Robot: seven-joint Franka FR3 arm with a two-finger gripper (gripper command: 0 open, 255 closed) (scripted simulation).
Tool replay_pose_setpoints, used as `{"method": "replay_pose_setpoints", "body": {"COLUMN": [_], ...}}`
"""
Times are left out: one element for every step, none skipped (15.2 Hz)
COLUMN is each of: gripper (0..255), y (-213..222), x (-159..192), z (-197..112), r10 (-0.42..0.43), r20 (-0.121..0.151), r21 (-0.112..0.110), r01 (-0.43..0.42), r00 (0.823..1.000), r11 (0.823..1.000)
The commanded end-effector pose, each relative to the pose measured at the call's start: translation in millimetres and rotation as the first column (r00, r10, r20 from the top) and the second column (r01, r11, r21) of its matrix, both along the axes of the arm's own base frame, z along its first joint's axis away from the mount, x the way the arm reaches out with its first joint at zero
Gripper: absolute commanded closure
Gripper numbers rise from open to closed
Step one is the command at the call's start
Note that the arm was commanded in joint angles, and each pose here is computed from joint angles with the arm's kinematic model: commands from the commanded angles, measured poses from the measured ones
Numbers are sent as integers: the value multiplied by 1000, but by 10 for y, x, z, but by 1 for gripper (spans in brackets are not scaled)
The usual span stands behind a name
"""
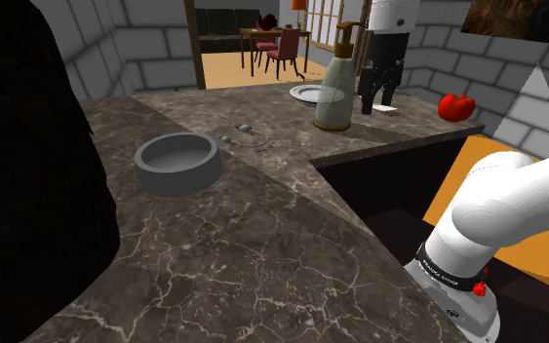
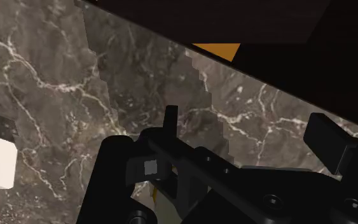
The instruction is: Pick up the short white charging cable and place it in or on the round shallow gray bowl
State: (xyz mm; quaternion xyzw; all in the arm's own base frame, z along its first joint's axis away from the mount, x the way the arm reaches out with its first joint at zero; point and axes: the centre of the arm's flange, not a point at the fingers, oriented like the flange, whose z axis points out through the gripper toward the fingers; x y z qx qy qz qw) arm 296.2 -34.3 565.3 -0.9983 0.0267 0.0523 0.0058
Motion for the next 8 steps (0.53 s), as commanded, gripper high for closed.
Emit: {"method": "replay_pose_setpoints", "body": {"gripper": [0,0,0,0,0,0,0,0], "y": [0,83,165,247,329,411,492,573], "x": [0,92,185,278,372,466,560,654], "z": [0,-22,-44,-66,-87,-108,-128,-148], "r10": [0,-3,-7,-10,-13,-17,-20,-24], "r20": [0,5,9,14,18,23,27,32], "r21": [0,0,1,1,1,1,2,2], "r01": [0,3,7,10,13,17,20,24], "r00": [1000,1000,1000,1000,1000,1000,999,999], "r11": [1000,1000,1000,1000,1000,1000,1000,1000]}}
